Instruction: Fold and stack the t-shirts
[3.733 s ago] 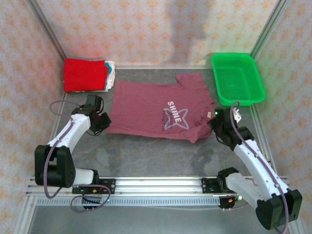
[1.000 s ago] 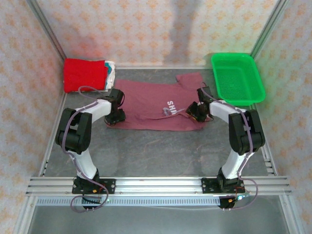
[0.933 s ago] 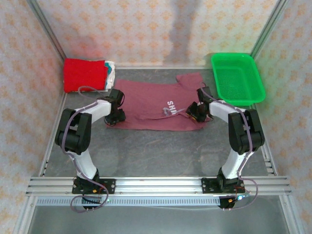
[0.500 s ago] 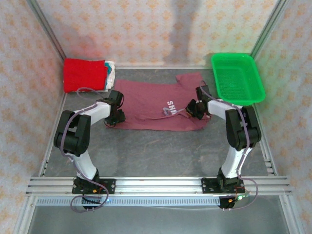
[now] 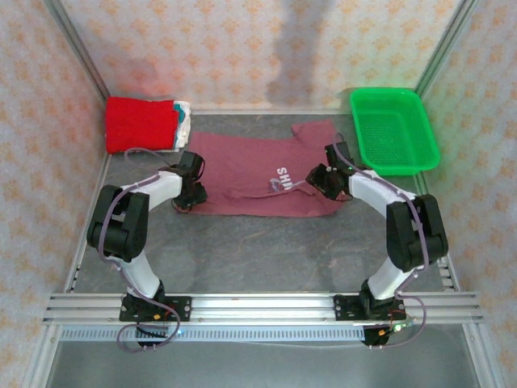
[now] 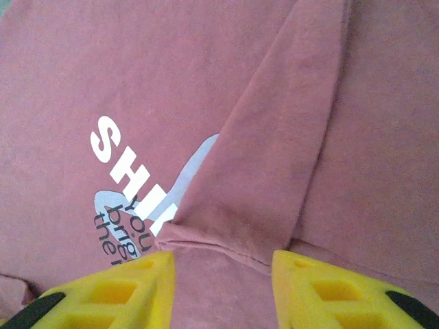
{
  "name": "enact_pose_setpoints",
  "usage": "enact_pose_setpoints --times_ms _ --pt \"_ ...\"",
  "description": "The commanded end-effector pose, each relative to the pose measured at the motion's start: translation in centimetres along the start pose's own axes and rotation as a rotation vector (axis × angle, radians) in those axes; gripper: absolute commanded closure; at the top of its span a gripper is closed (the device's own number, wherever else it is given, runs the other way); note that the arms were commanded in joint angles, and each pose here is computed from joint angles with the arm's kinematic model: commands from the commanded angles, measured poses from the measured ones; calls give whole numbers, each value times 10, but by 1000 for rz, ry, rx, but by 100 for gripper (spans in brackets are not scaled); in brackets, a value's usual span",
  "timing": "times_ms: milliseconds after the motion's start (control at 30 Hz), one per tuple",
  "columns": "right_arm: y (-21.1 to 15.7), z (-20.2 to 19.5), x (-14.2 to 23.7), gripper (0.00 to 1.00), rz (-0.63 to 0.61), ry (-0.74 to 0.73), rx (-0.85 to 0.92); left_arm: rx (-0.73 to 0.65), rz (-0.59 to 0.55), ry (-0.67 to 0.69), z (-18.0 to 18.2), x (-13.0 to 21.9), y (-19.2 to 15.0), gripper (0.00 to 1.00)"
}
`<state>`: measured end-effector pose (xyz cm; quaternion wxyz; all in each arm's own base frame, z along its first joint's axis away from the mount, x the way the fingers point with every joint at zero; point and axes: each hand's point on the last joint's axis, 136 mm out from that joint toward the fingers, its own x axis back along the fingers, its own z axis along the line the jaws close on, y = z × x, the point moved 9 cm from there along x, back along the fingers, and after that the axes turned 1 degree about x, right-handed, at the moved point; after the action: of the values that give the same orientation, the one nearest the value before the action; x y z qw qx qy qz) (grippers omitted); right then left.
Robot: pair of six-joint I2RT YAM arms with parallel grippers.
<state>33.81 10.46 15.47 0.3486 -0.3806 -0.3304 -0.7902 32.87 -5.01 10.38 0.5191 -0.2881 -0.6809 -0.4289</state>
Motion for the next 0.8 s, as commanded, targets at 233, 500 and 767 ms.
enact_pose_setpoints --times_ms 233,500,767 --pt "-17 -11 -21 58 57 -61 -22 26 72 40 12 -11 -19 64" --pt "-12 -3 -43 63 61 -41 -42 21 79 46 14 -14 -22 64" --pt "-1 3 -48 78 4 -53 -45 23 80 42 15 -13 -23 64"
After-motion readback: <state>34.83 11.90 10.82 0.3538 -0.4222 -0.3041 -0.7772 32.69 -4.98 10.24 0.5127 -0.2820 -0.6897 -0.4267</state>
